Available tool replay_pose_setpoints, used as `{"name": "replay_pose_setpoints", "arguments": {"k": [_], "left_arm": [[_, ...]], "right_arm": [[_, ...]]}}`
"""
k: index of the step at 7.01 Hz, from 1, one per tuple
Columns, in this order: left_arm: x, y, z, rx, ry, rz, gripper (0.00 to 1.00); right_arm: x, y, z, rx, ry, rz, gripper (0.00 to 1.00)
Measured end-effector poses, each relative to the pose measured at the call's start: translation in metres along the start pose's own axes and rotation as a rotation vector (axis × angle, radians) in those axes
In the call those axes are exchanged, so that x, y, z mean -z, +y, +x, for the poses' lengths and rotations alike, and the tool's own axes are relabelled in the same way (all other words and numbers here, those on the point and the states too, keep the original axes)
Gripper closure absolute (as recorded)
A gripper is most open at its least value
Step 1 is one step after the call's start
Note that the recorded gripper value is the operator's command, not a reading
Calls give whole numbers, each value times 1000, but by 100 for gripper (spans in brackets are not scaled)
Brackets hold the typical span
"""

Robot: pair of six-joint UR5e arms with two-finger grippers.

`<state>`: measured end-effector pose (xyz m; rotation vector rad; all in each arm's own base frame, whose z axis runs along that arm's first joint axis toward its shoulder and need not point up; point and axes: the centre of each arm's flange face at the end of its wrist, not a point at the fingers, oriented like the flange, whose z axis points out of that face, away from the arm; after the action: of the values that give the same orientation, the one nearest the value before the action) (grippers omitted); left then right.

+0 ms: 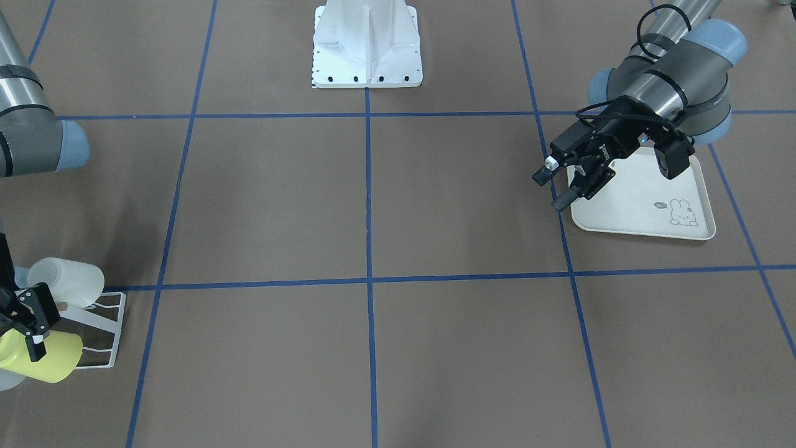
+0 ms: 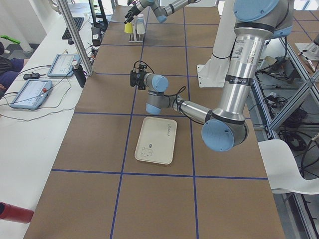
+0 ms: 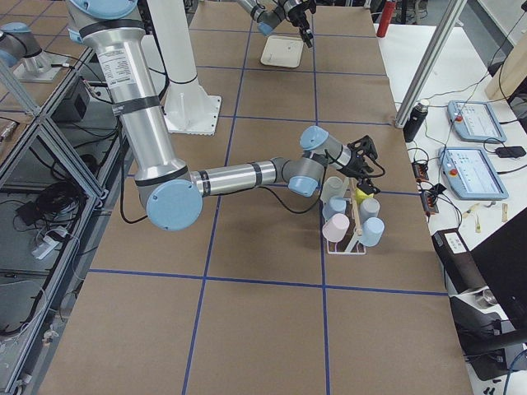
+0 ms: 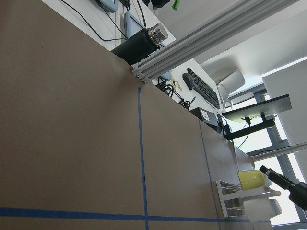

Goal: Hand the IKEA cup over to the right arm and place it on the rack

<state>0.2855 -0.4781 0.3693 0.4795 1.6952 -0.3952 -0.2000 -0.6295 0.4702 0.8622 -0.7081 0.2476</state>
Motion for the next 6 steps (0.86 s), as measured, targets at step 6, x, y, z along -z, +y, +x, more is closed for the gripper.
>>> {"name": "replay_pose_setpoints", "arguments": {"k": [6], "left_arm": [[161, -116, -63, -553, -378, -78, 1]], "right_arm": [[114, -39, 181, 116, -80, -403, 0]]}}
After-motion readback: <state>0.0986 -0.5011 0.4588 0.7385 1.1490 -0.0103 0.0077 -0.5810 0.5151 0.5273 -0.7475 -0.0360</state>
